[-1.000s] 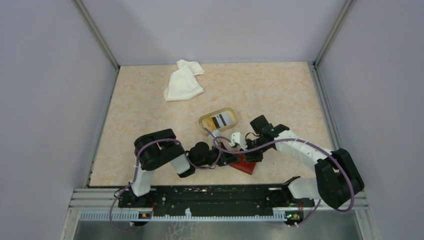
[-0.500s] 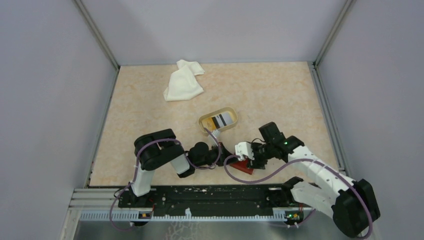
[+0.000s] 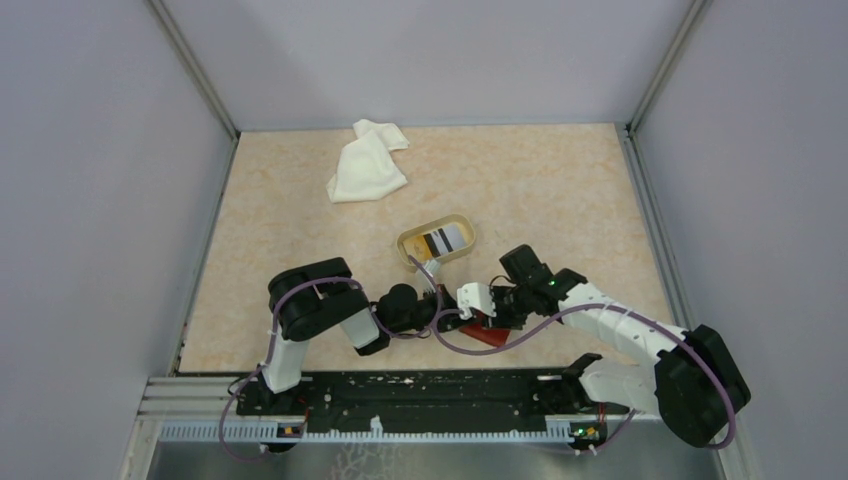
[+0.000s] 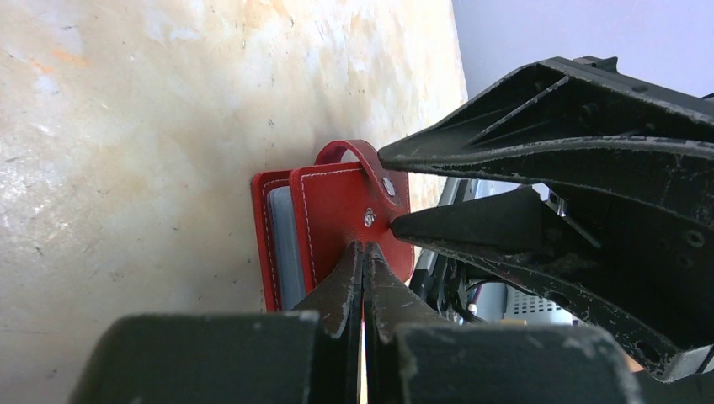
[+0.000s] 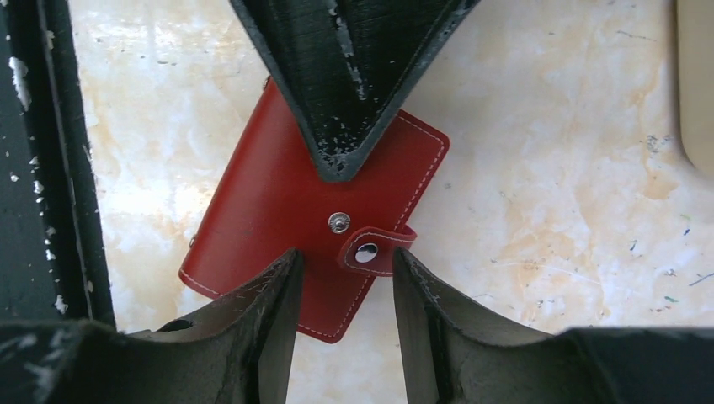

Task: Put the credit cards into the card holder
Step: Close the card holder at the center of the board.

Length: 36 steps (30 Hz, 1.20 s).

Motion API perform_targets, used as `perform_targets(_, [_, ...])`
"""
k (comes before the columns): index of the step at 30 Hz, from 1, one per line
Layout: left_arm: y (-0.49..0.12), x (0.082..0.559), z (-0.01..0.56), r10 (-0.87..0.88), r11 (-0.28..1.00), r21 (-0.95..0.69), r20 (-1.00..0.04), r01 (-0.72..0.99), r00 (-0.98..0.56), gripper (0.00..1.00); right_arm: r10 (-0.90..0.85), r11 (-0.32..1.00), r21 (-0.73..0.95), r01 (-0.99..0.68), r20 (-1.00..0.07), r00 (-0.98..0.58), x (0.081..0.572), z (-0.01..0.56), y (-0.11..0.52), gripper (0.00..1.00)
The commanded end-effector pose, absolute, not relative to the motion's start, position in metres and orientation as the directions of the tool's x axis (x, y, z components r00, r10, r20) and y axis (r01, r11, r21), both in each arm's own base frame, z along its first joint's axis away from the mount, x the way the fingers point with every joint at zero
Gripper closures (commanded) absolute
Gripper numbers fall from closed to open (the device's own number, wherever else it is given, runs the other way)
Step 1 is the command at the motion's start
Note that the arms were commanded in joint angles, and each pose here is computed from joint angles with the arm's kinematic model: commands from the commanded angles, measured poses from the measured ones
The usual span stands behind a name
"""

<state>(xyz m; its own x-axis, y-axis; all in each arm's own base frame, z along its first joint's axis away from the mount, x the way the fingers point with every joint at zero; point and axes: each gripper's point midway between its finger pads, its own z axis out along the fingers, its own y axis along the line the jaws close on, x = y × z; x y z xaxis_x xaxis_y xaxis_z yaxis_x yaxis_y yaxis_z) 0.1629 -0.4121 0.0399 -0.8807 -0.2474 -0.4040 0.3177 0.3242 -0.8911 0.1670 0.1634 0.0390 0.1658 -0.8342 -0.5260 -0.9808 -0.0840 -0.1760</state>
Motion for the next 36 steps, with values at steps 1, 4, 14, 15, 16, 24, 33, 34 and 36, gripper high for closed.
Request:
perform_targets(1, [-0.412, 0.164, 0.033, -0.237, 0.337, -0.884, -0.413, 0.324, -0.879, 1.00, -0.822, -0.060, -0.244, -0.968, -0.538, 0.187, 0.179, 0.046, 0.171, 0.57])
perform_targets(4, [-0.412, 0.164, 0.033, -0.238, 0.336, -0.885, -0.412, 0.323, -0.880, 1.00, -0.823, -0.064, -0.250, -0.966, -0.535, 0.193, 0.179, 0.046, 0.173, 0.59])
perform_targets(14, [-0.411, 0.164, 0.031, -0.240, 0.342, -0.884, -0.410, 0.319, -0.880, 1.00, -0.829, -0.065, -0.243, -0.968, -0.527, 0.188, 0.178, 0.048, 0.172, 0.99])
perform_targets(15, [-0.411, 0.164, 0.032, -0.241, 0.341, -0.884, -0.410, 0.319, -0.880, 1.00, -0.829, -0.064, -0.246, -0.967, -0.527, 0.189, 0.179, 0.049, 0.172, 1.00])
perform_targets(16, [-0.411, 0.164, 0.032, -0.241, 0.343, -0.884, -0.410, 0.318, -0.880, 1.00, -0.828, -0.059, -0.249, -0.967, -0.528, 0.187, 0.179, 0.050, 0.172, 1.00])
perform_targets(24, [-0.409, 0.167, 0.030, -0.246, 0.383, -0.875, -0.406, 0.296, -0.880, 1.00, -0.793, 0.024, -0.206, -0.978, -0.599, 0.107, 0.181, 0.068, 0.179, 1.00])
perform_targets(33, [-0.404, 0.173, 0.030, -0.252, 0.505, -0.818, -0.445, 0.275, -0.860, 1.00, -0.773, 0.008, -0.156, -0.988, -0.627, 0.093, 0.172, 0.072, 0.183, 1.00])
perform_targets(34, [-0.404, 0.172, 0.030, -0.250, 0.505, -0.817, -0.447, 0.278, -0.859, 1.00, -0.770, 0.005, -0.151, -0.989, -0.631, 0.093, 0.171, 0.072, 0.184, 1.00])
perform_targets(36, [-0.404, 0.172, 0.033, -0.247, 0.506, -0.815, -0.452, 0.284, -0.857, 1.00, -0.771, -0.006, -0.136, -0.991, -0.631, 0.091, 0.168, 0.069, 0.183, 1.00])
